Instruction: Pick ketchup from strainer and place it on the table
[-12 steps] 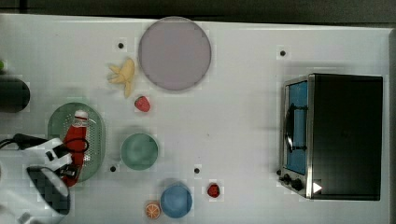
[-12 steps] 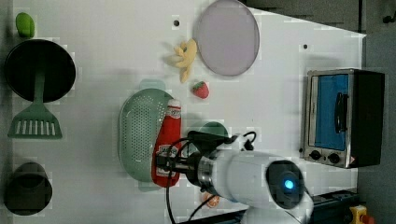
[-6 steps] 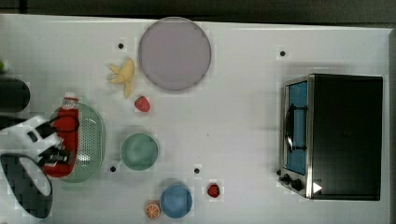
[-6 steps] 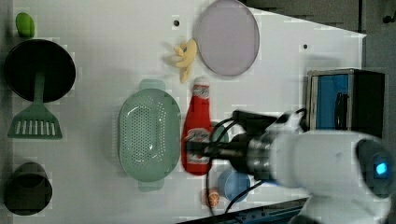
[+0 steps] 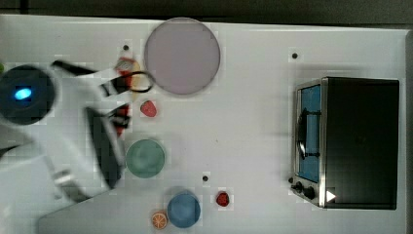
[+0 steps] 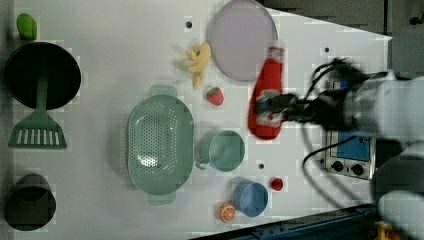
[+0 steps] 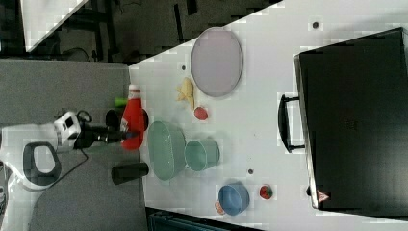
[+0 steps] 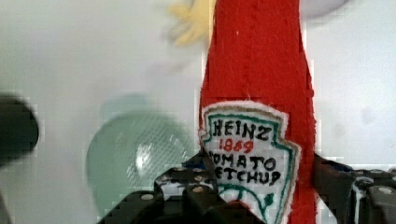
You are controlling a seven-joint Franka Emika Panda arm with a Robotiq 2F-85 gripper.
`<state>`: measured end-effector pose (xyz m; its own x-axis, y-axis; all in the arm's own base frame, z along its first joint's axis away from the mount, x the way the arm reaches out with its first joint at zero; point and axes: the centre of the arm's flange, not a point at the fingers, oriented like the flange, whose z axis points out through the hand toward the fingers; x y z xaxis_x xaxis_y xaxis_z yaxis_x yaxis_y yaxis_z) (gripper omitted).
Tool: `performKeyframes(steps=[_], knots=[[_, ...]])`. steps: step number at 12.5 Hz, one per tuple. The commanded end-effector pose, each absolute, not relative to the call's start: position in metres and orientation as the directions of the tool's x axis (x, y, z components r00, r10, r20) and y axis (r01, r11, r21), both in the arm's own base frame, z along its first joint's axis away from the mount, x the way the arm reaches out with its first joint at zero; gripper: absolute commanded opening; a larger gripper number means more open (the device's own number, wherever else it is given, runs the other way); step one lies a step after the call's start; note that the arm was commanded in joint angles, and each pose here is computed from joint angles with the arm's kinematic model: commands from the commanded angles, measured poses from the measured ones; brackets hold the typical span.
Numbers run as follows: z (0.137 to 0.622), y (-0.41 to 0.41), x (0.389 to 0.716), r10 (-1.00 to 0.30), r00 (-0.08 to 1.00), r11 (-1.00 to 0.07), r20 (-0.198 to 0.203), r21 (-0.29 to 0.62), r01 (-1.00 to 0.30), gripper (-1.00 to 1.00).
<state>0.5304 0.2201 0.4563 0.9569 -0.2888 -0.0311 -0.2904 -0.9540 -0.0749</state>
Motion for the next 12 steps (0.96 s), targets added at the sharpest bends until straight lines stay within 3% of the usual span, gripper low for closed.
performKeyframes(steps=[1, 6, 12], knots=[[0.460, 0.145, 0.555, -0.320, 0.947, -0.945, -0.028, -0.068, -0.321, 0.22], [0.445, 0.027, 0.570, -0.352, 0.935, -0.934, -0.040, -0.051, -0.354, 0.22], [0.367, -0.031, 0.535, -0.443, 0.880, -0.894, -0.169, 0.012, -0.448, 0.22]])
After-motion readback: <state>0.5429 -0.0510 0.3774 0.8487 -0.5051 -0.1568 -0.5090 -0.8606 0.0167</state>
